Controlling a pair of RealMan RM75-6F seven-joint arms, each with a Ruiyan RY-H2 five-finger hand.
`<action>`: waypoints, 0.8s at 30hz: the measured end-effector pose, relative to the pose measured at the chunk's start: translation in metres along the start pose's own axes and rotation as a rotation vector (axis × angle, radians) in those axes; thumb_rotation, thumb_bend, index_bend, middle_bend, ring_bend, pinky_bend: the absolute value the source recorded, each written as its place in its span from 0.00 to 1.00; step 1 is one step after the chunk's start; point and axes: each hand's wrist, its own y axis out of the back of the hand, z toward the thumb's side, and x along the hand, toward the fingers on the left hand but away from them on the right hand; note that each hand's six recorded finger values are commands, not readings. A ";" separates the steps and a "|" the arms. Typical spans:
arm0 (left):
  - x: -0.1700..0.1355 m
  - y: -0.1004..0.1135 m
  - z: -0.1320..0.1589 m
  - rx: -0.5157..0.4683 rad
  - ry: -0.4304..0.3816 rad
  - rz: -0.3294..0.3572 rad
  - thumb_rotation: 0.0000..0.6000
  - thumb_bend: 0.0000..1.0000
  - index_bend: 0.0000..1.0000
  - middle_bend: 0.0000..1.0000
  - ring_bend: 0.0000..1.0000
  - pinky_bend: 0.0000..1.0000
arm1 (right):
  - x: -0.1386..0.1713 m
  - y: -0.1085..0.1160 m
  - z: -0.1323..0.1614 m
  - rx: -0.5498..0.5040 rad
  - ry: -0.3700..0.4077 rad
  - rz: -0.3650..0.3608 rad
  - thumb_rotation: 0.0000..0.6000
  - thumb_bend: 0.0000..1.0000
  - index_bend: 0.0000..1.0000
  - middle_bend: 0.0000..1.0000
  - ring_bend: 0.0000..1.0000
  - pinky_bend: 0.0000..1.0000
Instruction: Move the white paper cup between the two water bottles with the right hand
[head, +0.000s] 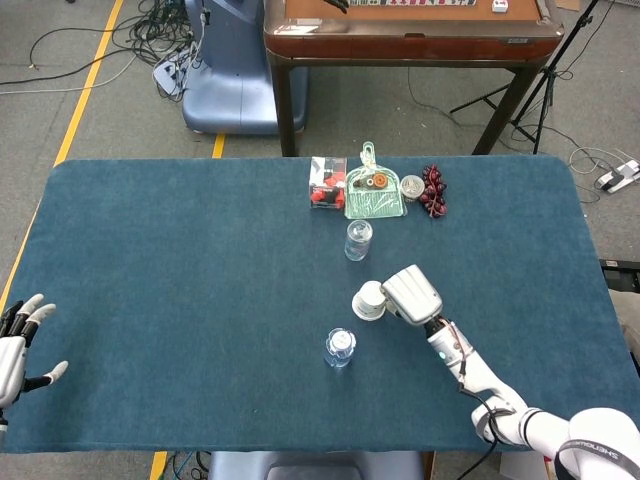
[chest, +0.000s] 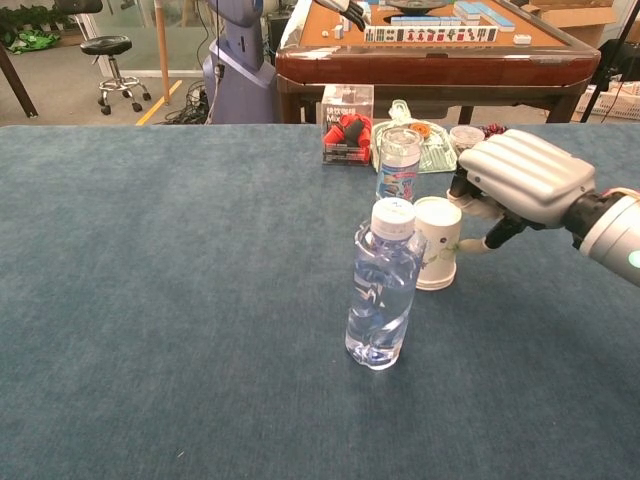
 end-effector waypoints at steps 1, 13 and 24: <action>0.000 0.000 0.000 0.000 0.002 0.000 1.00 0.20 0.16 0.00 0.00 0.20 | -0.002 0.000 0.002 -0.001 0.004 0.001 1.00 0.00 1.00 1.00 1.00 1.00; -0.002 0.005 -0.004 -0.003 0.013 0.009 1.00 0.20 0.16 0.00 0.00 0.20 | -0.025 0.003 0.026 -0.023 0.045 -0.028 1.00 0.00 1.00 1.00 1.00 1.00; -0.003 0.004 -0.004 0.004 0.017 -0.001 1.00 0.20 0.16 0.00 0.00 0.21 | -0.020 0.003 0.018 -0.033 0.035 -0.030 1.00 0.00 1.00 1.00 1.00 1.00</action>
